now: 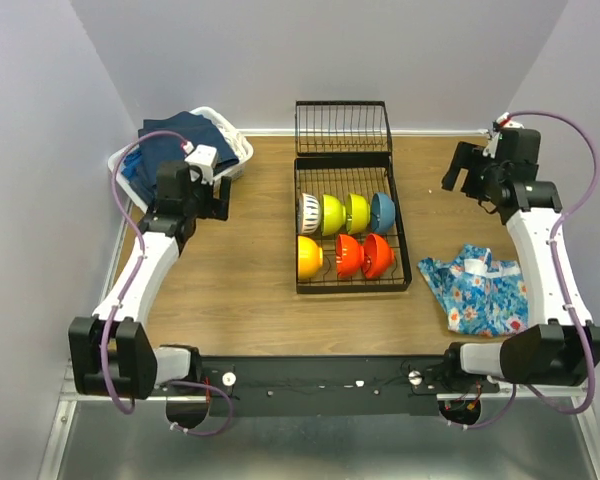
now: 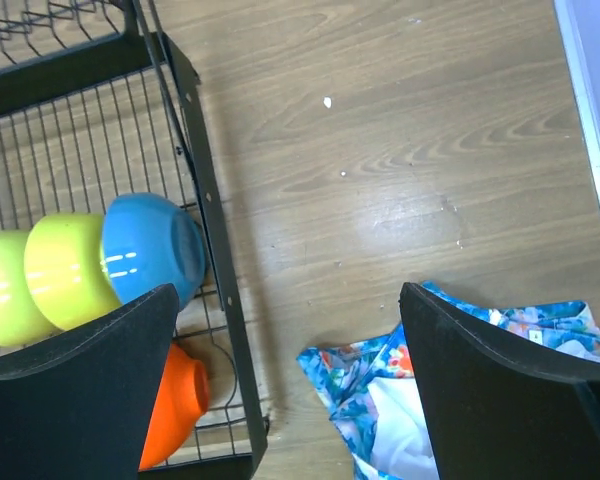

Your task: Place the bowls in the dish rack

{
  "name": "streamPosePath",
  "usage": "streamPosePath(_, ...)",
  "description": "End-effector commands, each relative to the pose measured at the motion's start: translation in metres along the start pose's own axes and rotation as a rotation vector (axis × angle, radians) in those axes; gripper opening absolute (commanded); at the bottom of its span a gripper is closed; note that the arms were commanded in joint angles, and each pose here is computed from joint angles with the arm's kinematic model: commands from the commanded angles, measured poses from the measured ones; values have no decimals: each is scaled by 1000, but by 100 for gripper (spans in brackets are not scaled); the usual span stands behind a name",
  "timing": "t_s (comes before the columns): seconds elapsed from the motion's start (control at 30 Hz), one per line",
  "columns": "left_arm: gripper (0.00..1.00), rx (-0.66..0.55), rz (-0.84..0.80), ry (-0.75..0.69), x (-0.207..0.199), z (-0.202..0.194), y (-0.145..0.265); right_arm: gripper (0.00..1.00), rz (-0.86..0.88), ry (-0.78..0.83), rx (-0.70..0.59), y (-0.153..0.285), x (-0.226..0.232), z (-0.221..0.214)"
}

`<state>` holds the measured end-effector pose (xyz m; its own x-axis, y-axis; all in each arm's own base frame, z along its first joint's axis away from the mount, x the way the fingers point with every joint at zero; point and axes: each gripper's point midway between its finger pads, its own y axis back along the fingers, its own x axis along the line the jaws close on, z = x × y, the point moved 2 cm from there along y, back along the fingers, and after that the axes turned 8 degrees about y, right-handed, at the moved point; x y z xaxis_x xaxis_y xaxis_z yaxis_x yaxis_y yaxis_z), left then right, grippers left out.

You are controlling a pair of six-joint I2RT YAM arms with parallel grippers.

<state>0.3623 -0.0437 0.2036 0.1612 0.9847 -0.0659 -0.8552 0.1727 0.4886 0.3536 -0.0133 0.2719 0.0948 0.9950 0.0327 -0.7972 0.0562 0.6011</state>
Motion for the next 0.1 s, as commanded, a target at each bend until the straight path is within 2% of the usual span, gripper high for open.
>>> streamPosePath(0.0, 99, 7, 27, 74, 4, 16, -4, 100, 3, -12, 12, 11, -1, -9)
streamPosePath(0.07, 99, 12, 23, 113, 2, 17, -7, 100, 1, -19, 1, 10, -1, -10)
